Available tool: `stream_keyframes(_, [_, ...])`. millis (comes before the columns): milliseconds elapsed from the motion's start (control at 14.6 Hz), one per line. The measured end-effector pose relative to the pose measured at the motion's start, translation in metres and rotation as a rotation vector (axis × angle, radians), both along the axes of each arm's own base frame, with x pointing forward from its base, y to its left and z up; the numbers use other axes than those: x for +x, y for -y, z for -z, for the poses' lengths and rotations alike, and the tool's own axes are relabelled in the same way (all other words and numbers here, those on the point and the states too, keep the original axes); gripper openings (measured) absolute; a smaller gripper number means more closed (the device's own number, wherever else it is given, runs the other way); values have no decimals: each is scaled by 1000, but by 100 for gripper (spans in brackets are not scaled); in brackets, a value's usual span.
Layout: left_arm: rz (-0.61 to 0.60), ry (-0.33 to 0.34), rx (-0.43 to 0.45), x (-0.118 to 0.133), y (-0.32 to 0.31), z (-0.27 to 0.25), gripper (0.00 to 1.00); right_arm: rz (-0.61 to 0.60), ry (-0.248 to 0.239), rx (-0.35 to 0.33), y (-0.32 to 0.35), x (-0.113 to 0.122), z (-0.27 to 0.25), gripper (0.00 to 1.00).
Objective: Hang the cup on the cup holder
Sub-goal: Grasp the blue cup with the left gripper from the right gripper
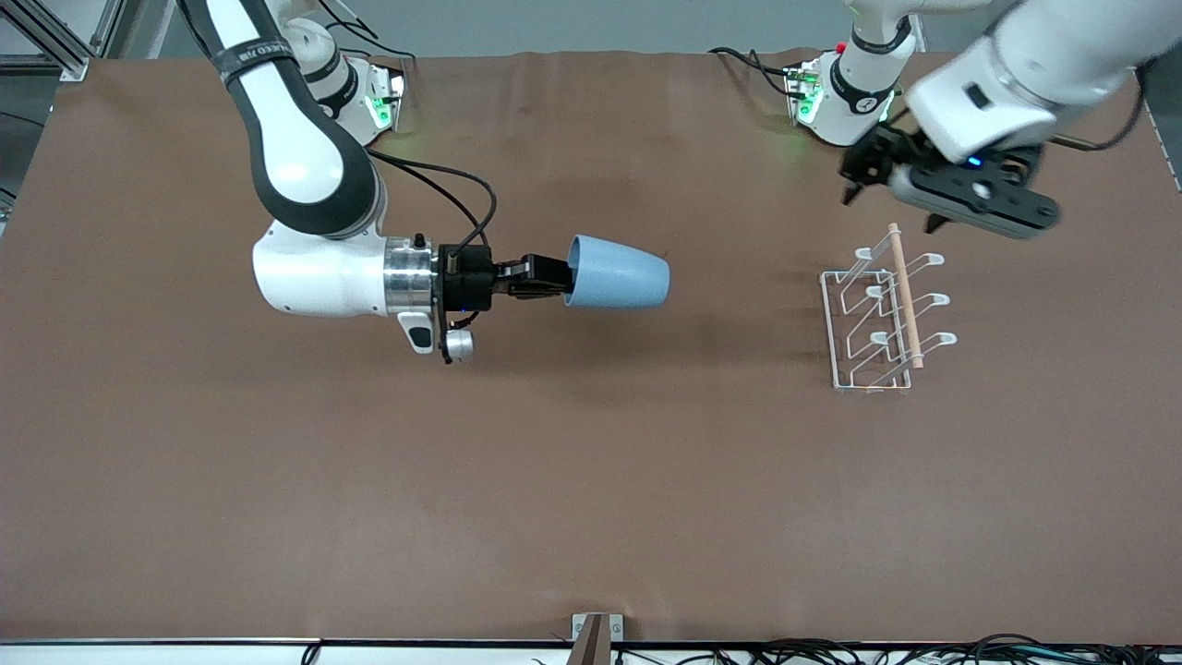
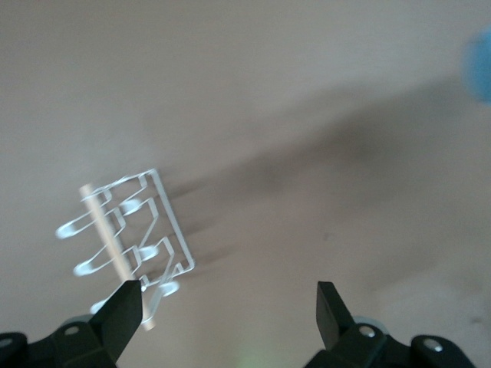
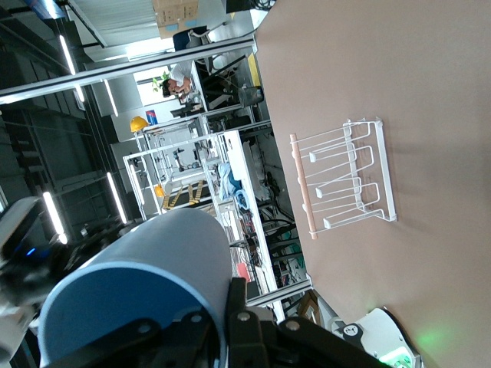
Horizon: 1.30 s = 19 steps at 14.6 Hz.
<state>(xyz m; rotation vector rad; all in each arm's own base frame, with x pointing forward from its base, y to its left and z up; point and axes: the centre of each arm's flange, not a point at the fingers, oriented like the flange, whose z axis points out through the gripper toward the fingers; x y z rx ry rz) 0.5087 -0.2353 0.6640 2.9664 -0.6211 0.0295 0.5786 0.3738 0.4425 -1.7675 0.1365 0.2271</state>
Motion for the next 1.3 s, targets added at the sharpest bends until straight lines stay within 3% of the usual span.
stream_keyframes(342, [214, 120, -83, -37, 94, -19, 100, -24, -11, 24, -26, -4, 6, 5])
stream_keyframes(752, [538, 174, -150, -7, 126, 23, 100, -28, -14, 37, -31, -5, 4, 5])
stream_keyframes(1026, [673, 201, -172, -1, 142, 34, 100, -31, -15, 38, -32, -6, 4, 5])
stream_keyframes(1299, [805, 282, -93, -3, 165, 45, 100, -33, -14, 38, -33, -7, 4, 5])
